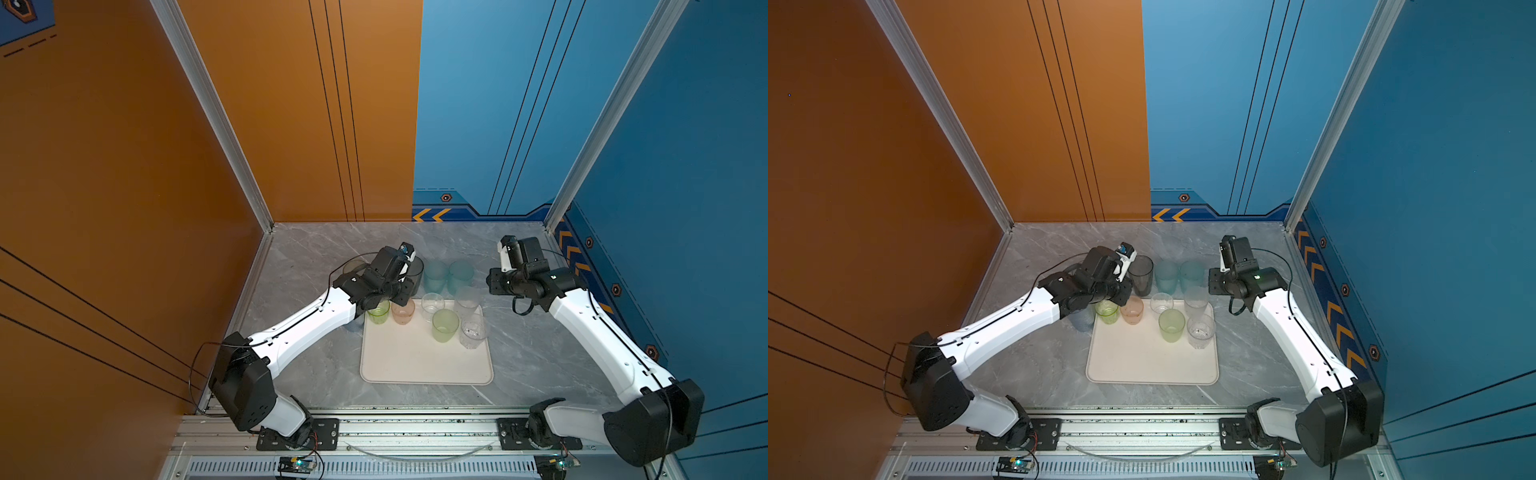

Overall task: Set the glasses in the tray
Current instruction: 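Open the right gripper and raise it off the green cup, then move the right gripper to the teal dimpled cups beyond the tray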

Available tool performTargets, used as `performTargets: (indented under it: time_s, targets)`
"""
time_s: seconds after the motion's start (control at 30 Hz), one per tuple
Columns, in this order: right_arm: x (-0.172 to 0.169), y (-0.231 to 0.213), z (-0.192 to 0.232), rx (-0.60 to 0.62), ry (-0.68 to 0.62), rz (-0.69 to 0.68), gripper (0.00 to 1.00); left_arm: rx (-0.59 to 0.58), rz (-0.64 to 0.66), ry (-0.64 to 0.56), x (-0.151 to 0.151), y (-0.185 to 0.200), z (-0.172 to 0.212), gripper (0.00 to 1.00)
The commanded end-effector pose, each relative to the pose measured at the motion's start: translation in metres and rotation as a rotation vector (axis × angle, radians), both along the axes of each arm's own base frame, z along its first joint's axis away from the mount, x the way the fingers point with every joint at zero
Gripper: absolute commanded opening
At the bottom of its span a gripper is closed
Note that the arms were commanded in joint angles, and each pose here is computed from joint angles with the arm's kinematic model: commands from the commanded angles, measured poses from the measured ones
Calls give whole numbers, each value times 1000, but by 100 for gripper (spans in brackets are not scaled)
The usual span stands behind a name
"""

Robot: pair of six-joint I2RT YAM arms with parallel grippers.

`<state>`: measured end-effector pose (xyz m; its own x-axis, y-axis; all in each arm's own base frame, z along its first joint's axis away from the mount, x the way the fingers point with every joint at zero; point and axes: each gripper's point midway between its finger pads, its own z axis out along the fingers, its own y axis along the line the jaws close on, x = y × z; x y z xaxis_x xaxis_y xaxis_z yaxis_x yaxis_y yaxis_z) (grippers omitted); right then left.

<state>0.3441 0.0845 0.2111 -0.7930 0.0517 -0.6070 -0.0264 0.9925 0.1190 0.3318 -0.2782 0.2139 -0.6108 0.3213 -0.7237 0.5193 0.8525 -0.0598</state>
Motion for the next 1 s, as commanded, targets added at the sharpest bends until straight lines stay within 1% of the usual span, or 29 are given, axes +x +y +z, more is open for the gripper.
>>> performTargets:
  time_s: [0.0,0.2,0.4,0.7,0.97]
  targets:
    - [12,2,3,38,15,6,33,33,-26,-30,1,-9,11,21]
    - [38,10,-10,72,70,32,32,33,-52,-32,1,-23,13,21]
    - [60,16,-26,78,116,38,31,37,-57,-20,-1,-23,7,21]
    - [82,20,-46,47,162,29,30,43,-40,-13,-1,-11,4,21]
    - [91,23,-63,25,200,28,30,38,-18,-4,1,1,0,21]
